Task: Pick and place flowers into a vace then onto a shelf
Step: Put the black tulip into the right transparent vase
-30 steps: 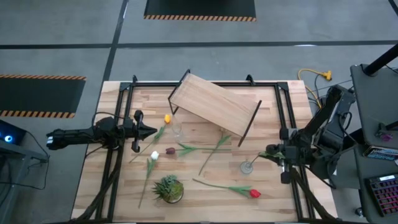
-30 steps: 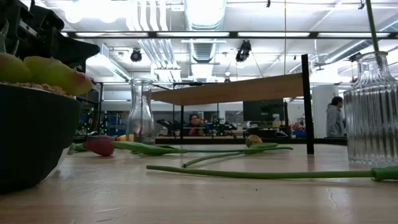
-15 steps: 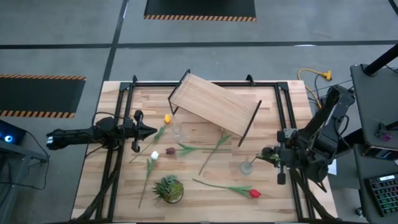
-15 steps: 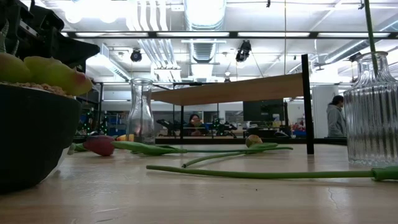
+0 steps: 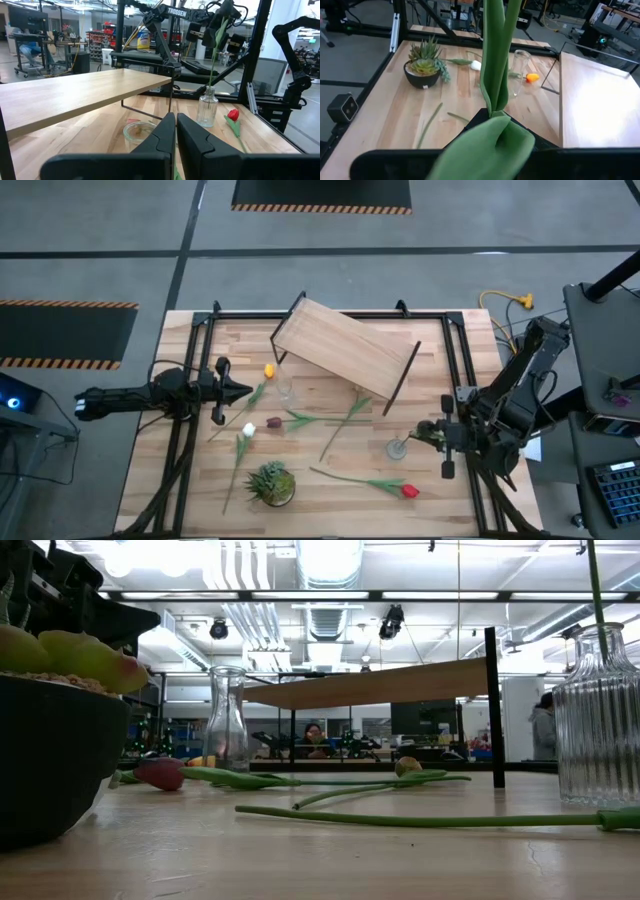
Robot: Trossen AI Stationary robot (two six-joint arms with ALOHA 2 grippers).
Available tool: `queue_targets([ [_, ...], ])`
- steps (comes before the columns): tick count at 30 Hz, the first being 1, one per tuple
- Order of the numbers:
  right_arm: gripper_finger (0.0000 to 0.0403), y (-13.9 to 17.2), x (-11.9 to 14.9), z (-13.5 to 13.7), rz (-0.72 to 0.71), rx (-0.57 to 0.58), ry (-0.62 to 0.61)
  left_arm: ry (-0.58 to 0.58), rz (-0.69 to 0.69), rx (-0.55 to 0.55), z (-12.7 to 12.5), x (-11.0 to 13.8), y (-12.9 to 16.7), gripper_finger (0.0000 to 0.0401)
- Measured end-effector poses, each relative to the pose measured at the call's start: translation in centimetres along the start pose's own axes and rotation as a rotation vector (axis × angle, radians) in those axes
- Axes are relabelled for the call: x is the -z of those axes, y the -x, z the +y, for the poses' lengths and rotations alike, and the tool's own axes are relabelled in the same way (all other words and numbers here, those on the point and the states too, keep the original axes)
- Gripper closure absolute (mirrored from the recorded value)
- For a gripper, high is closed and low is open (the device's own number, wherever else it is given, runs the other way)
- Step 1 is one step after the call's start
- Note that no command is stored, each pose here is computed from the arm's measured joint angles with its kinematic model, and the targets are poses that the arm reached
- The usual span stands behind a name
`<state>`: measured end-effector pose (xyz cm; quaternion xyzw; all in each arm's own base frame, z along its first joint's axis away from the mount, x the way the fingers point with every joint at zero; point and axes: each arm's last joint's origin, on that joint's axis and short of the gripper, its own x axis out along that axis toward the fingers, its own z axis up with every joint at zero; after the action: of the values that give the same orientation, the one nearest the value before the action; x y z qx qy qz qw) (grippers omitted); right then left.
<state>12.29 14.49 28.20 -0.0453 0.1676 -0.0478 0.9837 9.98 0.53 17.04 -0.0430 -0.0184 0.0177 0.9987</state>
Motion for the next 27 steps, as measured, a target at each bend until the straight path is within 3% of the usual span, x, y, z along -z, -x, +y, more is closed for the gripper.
queue_targets([
  [27,0.039,-0.7,2.2,0.2,0.024,-0.013,0.024,0.0,0.0,0.0,0.0,0.0,0.0,0.0401],
])
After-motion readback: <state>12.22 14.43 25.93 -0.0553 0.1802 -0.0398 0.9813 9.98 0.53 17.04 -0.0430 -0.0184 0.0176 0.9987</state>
